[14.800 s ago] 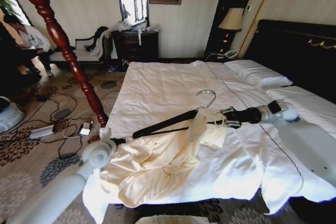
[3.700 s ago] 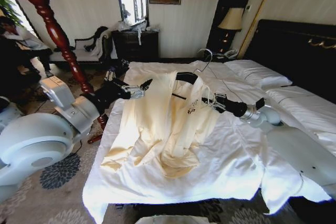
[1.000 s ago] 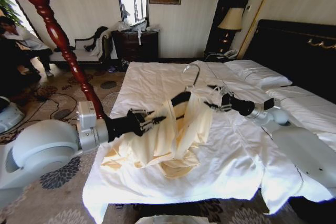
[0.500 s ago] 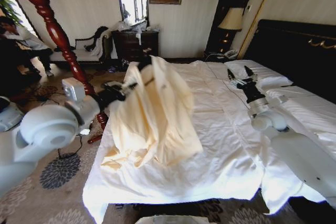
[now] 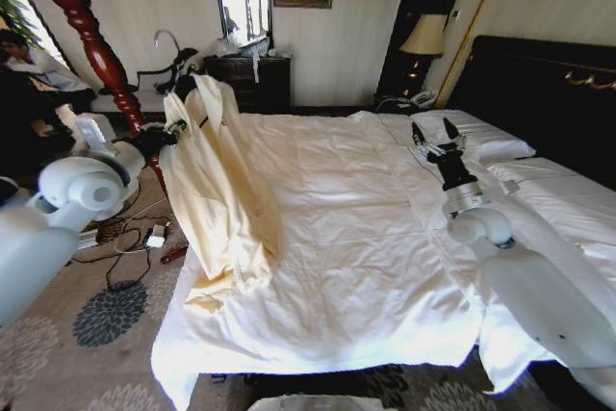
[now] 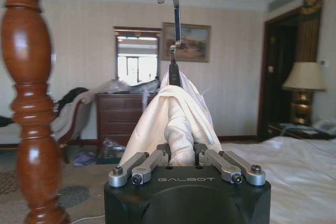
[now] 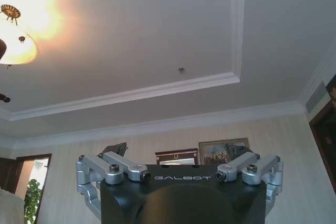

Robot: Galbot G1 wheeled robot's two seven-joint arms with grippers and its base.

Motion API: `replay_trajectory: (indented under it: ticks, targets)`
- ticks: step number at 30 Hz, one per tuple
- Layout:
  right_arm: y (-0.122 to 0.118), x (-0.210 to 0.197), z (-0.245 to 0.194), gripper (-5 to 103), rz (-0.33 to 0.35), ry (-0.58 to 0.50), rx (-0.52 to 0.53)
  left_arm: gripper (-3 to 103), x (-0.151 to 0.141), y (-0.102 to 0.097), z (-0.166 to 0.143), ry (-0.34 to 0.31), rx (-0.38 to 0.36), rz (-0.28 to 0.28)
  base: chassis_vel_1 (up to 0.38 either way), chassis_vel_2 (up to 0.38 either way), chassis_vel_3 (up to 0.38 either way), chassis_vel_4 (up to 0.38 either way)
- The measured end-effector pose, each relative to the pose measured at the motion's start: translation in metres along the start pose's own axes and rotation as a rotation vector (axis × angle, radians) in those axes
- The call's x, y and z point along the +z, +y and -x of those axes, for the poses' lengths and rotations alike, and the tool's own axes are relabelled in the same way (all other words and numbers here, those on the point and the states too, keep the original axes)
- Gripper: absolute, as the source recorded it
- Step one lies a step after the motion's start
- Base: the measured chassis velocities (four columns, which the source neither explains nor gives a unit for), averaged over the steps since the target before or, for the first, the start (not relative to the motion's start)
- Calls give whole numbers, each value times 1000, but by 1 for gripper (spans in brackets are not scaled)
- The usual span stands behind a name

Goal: Pick up the clothes from the bed and hang them on the clothes hanger.

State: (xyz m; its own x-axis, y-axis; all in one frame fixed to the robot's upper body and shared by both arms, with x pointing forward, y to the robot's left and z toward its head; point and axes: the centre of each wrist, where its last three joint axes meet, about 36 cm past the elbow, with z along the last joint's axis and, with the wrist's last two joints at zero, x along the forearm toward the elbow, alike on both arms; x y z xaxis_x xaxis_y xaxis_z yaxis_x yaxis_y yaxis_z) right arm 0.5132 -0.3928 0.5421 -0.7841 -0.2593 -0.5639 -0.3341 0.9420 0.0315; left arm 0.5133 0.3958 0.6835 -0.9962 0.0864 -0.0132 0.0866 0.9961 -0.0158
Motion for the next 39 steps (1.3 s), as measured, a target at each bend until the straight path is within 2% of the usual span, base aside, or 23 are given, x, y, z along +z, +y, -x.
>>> replay_trajectory:
  ticks: [1, 4, 11, 14, 17, 20, 23, 26, 33, 39]
  targets:
    - [0, 0, 0, 100, 0, 0, 0, 19, 0, 0, 0, 0, 0, 0, 0, 0, 0, 0]
    - [3, 10, 1, 100, 16, 9, 1, 19, -5, 21, 22, -12, -17, -31, 0, 0, 0, 0]
    - [4, 16, 4, 100, 26, 10, -8, 19, -20, 41, 54, -8, -32, -78, 0, 0, 0, 0]
    - [7, 15, 3, 100, 28, 9, -14, 19, -37, 53, 71, 7, -64, -106, 0, 0, 0, 0]
    - [7, 14, 2, 100, 27, 9, -15, 19, -50, 62, 79, 35, -90, -101, 0, 0, 0, 0]
    - [6, 12, 1, 100, 24, 3, -15, 19, -81, 84, 95, 87, -141, -86, 0, 0, 0, 0]
    - [6, 10, 2, 100, 25, -3, -16, 19, -94, 89, 105, 107, -149, -73, 0, 0, 0, 0]
    - [7, 9, 2, 100, 26, -8, -17, 19, -102, 86, 114, 115, -141, -43, 0, 0, 0, 0]
    - [4, 6, 2, 100, 24, -28, -8, 19, -119, 67, 138, 150, -117, 26, 0, 0, 0, 0]
    - [-2, 4, -1, 100, 21, -40, 1, 19, -142, 52, 161, 145, -124, 13, 0, 0, 0, 0]
